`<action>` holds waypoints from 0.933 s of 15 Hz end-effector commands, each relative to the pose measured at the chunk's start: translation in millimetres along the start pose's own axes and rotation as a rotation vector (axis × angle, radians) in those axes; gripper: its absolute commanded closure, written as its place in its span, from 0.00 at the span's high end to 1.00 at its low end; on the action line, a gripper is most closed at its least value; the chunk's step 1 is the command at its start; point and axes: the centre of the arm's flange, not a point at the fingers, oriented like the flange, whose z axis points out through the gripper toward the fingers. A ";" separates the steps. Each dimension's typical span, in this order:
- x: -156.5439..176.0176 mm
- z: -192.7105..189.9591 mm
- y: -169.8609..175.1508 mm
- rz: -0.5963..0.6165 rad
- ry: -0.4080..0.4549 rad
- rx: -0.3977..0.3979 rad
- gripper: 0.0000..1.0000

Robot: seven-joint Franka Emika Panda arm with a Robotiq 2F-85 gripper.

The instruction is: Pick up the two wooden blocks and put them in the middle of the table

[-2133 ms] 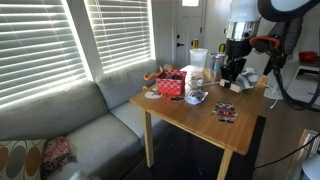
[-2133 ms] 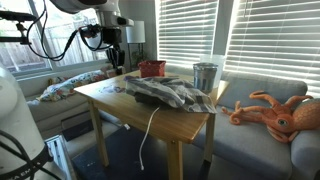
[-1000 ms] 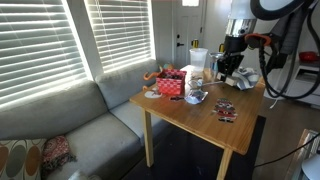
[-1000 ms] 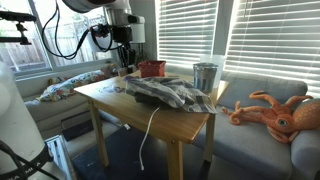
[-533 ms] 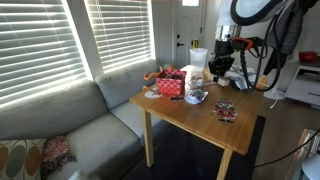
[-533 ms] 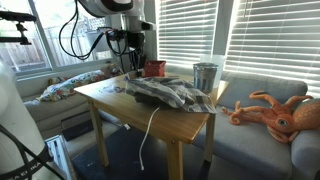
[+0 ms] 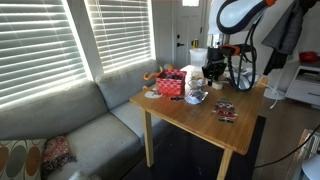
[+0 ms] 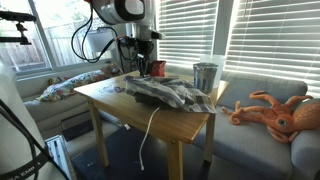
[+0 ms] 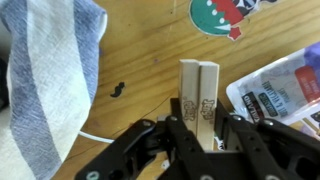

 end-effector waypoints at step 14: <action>26.1 0.7 -10.3 -0.058 -0.016 0.006 0.86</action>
